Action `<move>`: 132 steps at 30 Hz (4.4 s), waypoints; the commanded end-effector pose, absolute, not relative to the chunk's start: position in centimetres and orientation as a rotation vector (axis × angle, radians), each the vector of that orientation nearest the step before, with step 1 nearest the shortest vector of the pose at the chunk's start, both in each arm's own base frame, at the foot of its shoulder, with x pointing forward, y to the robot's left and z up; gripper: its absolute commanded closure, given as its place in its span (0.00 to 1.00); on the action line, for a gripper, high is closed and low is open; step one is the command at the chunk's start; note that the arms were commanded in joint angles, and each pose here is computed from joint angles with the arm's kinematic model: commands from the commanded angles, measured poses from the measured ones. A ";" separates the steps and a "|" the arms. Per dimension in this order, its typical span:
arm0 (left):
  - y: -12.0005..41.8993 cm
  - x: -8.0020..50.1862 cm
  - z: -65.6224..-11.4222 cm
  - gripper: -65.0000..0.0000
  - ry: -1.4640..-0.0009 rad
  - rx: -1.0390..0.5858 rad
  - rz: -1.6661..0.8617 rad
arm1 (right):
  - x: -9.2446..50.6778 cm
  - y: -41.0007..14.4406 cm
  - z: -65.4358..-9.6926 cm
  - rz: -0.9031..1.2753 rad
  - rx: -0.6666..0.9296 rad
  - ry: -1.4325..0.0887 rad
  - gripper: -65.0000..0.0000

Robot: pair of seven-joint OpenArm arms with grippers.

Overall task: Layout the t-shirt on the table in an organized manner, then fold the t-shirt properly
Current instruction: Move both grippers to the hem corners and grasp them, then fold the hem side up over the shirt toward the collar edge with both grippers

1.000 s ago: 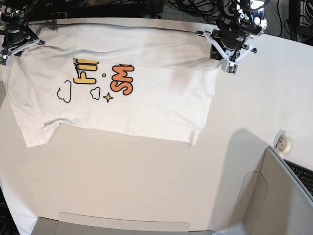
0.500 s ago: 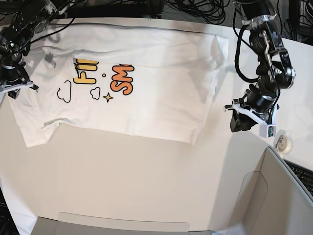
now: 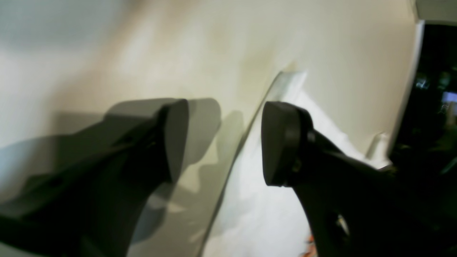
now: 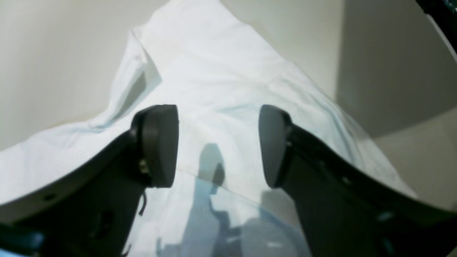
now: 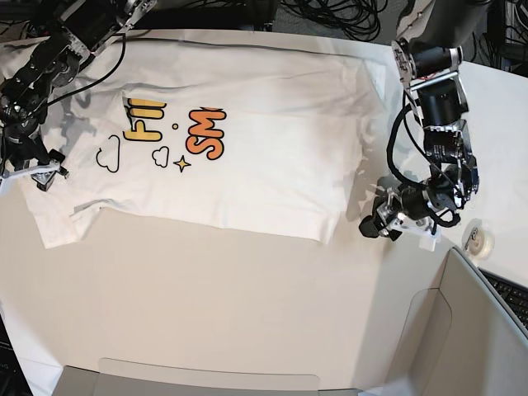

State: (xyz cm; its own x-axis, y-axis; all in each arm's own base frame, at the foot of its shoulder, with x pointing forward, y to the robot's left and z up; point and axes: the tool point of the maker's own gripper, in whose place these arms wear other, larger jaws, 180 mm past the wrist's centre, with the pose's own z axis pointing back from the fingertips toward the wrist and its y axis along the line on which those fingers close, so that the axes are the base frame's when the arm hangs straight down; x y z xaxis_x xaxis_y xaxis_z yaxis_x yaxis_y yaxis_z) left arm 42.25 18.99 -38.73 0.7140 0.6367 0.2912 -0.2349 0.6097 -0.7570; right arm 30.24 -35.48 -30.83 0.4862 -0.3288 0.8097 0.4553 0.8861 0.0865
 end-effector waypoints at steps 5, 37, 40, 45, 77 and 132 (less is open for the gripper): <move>18.7 42.1 -39.6 0.49 -0.549 -0.807 0.593 | 32.0 -37.7 -26.9 -0.465 -0.192 -1.064 0.43; 9.9 38.8 -42.3 0.62 -0.399 -0.762 0.298 | 33.0 -48.0 -31.0 -0.725 -0.009 -0.936 0.43; 9.7 38.7 -42.4 0.88 -0.394 -0.758 0.289 | 33.7 -48.2 -32.0 -0.756 0.038 -0.936 0.43; 9.7 38.6 -42.5 0.98 -0.391 -0.753 0.286 | 35.0 -47.5 -32.8 -0.770 0.083 -0.929 0.43; 9.9 38.5 -42.6 0.97 -0.390 -0.750 0.287 | 38.4 -39.8 -39.6 -0.520 0.181 -0.759 0.96; 9.1 25.3 -32.4 1.00 -0.691 -0.650 -0.122 | 22.5 -44.4 -32.6 -0.152 -0.252 -0.841 1.00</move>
State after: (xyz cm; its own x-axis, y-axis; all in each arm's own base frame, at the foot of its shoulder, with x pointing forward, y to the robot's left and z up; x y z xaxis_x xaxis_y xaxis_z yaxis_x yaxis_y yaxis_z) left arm 24.65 9.02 -33.48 0.7980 0.0966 0.5949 0.2925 0.8009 -0.5225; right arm 21.84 -43.67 -34.31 0.6841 -0.0747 0.7256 0.2446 0.9606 -0.1317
